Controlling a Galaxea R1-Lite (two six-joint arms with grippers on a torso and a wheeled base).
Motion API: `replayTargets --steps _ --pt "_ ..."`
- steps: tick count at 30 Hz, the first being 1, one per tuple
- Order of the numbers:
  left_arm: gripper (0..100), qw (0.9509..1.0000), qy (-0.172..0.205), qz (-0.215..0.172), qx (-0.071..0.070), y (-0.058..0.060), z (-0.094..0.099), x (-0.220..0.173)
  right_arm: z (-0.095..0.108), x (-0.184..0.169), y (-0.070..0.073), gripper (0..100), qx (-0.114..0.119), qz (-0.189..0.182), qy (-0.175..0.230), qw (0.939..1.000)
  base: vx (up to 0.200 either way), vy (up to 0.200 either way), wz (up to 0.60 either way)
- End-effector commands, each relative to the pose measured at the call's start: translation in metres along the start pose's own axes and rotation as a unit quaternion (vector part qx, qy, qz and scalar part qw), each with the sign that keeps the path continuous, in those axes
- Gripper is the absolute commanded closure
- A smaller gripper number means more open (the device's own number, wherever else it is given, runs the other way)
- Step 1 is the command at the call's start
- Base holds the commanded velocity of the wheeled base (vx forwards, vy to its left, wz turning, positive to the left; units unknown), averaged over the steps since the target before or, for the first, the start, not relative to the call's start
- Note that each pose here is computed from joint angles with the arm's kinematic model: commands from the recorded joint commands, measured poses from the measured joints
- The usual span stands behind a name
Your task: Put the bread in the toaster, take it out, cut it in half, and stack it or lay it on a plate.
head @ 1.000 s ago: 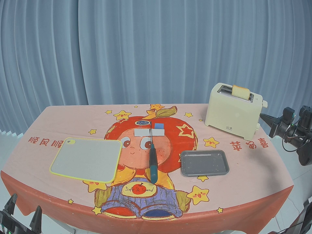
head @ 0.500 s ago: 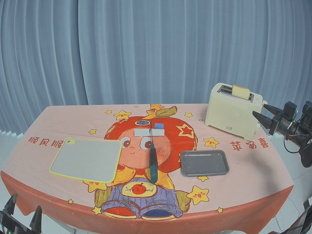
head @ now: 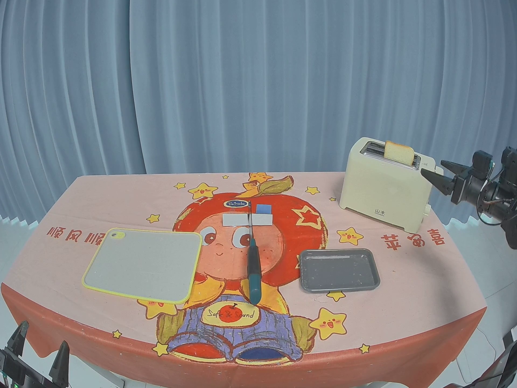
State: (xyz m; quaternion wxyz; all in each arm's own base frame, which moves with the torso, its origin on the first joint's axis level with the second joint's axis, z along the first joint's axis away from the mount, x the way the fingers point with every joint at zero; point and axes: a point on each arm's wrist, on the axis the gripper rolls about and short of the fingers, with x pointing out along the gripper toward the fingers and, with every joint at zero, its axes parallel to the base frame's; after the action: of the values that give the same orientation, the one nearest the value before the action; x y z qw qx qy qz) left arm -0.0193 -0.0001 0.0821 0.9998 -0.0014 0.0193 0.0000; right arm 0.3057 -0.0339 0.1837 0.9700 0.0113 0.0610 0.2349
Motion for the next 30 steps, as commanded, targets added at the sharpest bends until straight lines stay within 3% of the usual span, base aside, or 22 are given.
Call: replayTargets --steps 1,6,10,13,21,30 --pt "0 1.0000 0.008 0.001 0.000 0.000 -0.005 0.001 0.032 -0.008 -0.004 0 -0.021 -0.007 -0.028 0.9994 0.000 0.000 0.00" --pt "0 1.0000 0.008 0.000 0.000 0.000 -0.005 0.001 0.040 -0.019 -0.005 0 -0.013 -0.020 -0.015 0.9996 0.000 0.000 0.00" --pt "0 1.0000 0.008 0.000 0.000 0.000 -0.005 0.001 0.043 -0.027 -0.014 0 -0.021 -0.039 -0.017 0.9989 0.000 0.000 0.00" --pt "0 1.0000 0.008 0.001 0.000 0.000 -0.005 0.001 0.047 -0.029 -0.013 0 -0.022 -0.039 -0.019 0.9988 0.000 0.000 0.00" --pt "0 1.0000 0.008 0.001 0.000 0.000 -0.005 0.001 0.060 -0.017 -0.015 0 -0.011 -0.011 -0.004 0.9999 0.000 0.000 0.00" --pt "0 1.0000 0.008 0.001 0.000 0.000 -0.005 0.001 0.060 0.032 -0.023 0 0.012 0.032 0.030 0.9990 0.000 0.000 0.00"
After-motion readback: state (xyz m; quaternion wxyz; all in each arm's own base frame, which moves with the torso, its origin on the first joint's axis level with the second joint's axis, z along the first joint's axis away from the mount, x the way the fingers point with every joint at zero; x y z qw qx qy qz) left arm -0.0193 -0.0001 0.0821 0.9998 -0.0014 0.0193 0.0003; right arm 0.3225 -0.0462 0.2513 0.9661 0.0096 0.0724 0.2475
